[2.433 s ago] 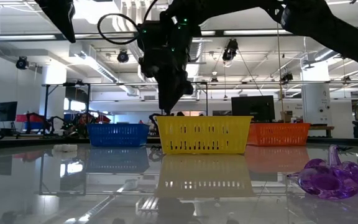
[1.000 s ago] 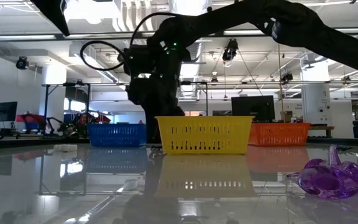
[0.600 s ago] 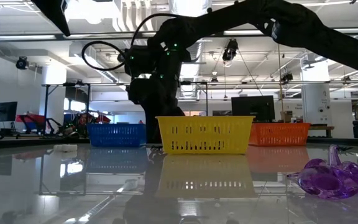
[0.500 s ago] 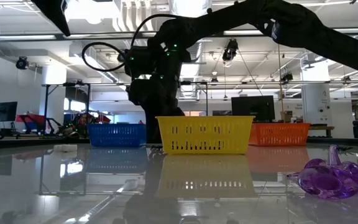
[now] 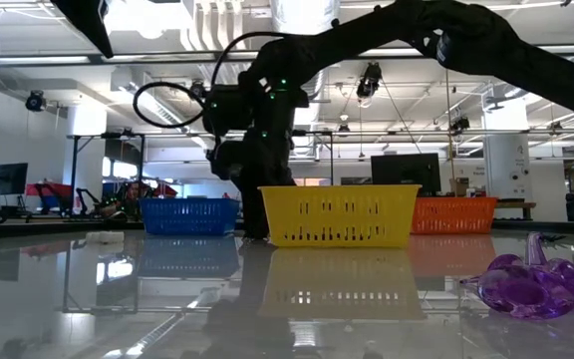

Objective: Sort Halloween decoration
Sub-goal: Put the black spider toy into the yellow bin

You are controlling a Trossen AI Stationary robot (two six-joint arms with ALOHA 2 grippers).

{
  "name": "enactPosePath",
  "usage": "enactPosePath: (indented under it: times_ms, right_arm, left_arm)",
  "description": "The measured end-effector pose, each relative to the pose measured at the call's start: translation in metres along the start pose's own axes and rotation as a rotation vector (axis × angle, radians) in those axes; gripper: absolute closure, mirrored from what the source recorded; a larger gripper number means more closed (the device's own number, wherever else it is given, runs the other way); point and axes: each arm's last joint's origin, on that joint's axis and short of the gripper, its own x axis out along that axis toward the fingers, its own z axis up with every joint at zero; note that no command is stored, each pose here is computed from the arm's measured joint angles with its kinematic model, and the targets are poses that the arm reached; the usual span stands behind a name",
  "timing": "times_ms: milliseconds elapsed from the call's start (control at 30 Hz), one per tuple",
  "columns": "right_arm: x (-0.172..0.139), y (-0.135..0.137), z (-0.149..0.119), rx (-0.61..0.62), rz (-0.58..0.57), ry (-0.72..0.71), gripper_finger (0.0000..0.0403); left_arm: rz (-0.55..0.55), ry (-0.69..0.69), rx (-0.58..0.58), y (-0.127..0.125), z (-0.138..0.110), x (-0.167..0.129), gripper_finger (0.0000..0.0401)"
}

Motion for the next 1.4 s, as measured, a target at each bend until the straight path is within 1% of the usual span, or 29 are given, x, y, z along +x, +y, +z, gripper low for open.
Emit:
enactPosePath:
  times_ms: [133,200,400,433,567,700,1100,1233,1400]
  right_arm:
    - [0.0,-0.002,0.002,0.0,-0.005,-0.016,0.0268]
    - [0.0,-0.002,0.002,0.001,-0.004,-0.018,0.0291]
    - [-0.001,-0.006,0.003,0.004,-0.004,-0.033,0.0379]
    - [-0.001,-0.006,0.003,0.006,-0.004,-0.033,0.0386]
    - [-0.003,-0.009,0.003,0.014,-0.006,-0.031,0.0393]
    - [-0.01,-0.007,0.004,0.014,-0.014,-0.026,0.0394]
    - [-0.046,-0.003,0.005,0.012,0.0,-0.081,0.0394]
    - [-0.06,-0.003,0.001,0.037,0.0,-0.075,0.0394]
    - [-0.085,0.003,-0.008,0.041,0.0,-0.065,0.0394]
  left_arm:
    - [0.0,0.0,0.0,0.0,0.0,0.0,0.0289]
    - [0.0,0.0,0.0,0.0,0.0,0.0,0.0289]
    - [0.0,0.0,0.0,0.0,0.0,0.0,0.0289]
    - [0.0,0.0,0.0,0.0,0.0,0.0,0.0289]
    - [0.0,-0.001,0.0,0.0,0.0,0.0,0.0289]
    - [0.0,-0.002,-0.001,0.0,0.0,0.0,0.0289]
    - [0.0,-0.002,-0.001,0.0,0.0,0.0,0.0289]
    - [0.0,-0.003,-0.001,0.0,0.0,0.0,0.0289]
    - [0.0,-0.003,0.0,0.0,0.0,0.0,0.0289]
